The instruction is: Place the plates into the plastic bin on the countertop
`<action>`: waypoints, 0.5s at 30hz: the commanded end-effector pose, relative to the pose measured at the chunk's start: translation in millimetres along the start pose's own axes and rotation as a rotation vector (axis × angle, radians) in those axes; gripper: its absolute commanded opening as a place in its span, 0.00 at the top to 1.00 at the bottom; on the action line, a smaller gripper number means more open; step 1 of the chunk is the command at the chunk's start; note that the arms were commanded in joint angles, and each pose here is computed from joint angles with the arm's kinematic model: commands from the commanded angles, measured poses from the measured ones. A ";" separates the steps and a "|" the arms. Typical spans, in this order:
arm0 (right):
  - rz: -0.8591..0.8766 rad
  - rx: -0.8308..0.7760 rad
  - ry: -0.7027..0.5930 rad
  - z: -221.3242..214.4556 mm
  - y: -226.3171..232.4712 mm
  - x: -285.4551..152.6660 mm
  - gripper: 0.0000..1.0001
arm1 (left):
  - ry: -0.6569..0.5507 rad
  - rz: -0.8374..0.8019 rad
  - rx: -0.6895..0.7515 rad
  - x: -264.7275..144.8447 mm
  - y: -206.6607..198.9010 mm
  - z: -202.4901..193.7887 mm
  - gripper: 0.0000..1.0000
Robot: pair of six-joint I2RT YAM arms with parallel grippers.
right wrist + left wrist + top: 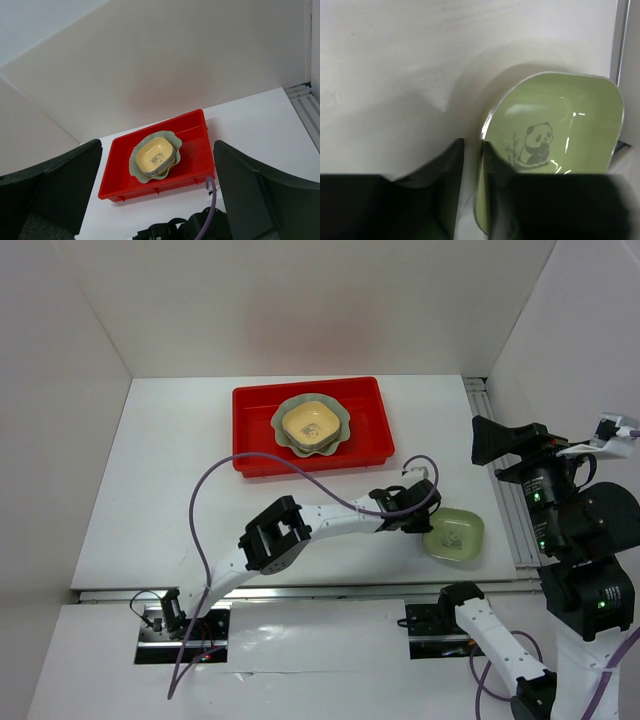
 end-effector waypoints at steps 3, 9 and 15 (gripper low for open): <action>0.004 0.003 -0.047 7.5 0.3 -1.3 0.01 | -0.026 0.076 0.061 -6.7 10.4 4.5 0.98; 0.006 0.014 -0.055 9.3 0.4 -4.5 0.01 | -0.149 0.056 0.083 -63.4 -16.4 41.6 1.00; 0.050 0.042 -0.092 24.9 7.5 -13.4 0.01 | -0.230 0.094 -0.025 -110.6 -25.2 108.7 1.00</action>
Point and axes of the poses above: each gripper's point midway between its finger pads, its own x axis out along the fingers, its own y axis along the line the jaws close on, z = x × y, the point moved 5 cm from there along -x, back along the fingers, and after that the axes turned 13 degrees about -x, right-handed, at the moved point
